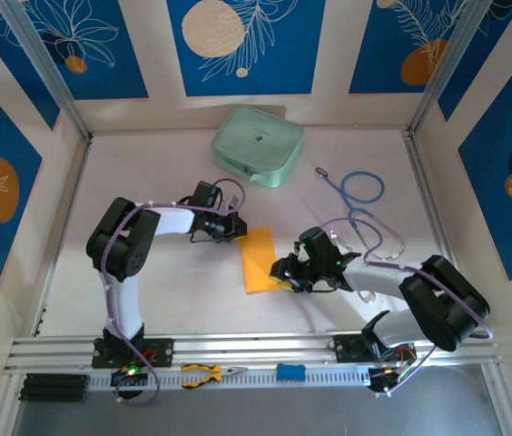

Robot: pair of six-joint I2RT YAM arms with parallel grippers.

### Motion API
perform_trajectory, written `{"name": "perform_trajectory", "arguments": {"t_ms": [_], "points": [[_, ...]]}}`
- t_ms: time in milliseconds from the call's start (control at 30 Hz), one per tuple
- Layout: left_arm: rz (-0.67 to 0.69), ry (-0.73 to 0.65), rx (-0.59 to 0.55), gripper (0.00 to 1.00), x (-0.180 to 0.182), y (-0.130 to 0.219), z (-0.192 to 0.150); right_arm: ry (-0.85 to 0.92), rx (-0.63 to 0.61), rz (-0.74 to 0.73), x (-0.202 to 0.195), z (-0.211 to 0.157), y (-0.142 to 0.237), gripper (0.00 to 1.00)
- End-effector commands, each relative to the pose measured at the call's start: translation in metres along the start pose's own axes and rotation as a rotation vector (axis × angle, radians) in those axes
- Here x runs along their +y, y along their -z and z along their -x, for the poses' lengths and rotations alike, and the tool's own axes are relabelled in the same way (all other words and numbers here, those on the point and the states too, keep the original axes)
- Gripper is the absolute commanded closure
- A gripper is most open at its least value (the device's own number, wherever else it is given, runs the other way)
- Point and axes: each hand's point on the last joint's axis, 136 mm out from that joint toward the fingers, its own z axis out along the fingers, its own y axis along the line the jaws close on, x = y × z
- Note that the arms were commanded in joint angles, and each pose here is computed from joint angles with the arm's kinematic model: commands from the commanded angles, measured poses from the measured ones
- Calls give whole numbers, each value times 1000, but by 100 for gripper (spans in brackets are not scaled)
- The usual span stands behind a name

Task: Fold a paper plane with a square sheet of paper (pick it up from the middle)
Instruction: Fold the triangle a second time at the center of the table.

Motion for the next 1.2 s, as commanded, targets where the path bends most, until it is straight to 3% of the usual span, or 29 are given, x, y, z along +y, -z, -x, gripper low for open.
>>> {"name": "perform_trajectory", "arguments": {"t_ms": [0,267,600,1167], "points": [[101,73,77,88,38,-7,-29,-4,15,-6,1,-1,1,60],[111,77,73,88,41,-5,-29,-40,-18,-154,-27,-4,11,59],[103,79,77,88,40,-7,-28,-21,39,-95,-14,-6,-5,60],[98,81,79,88,39,-7,-28,-5,29,-32,0,-4,-6,63]]}}
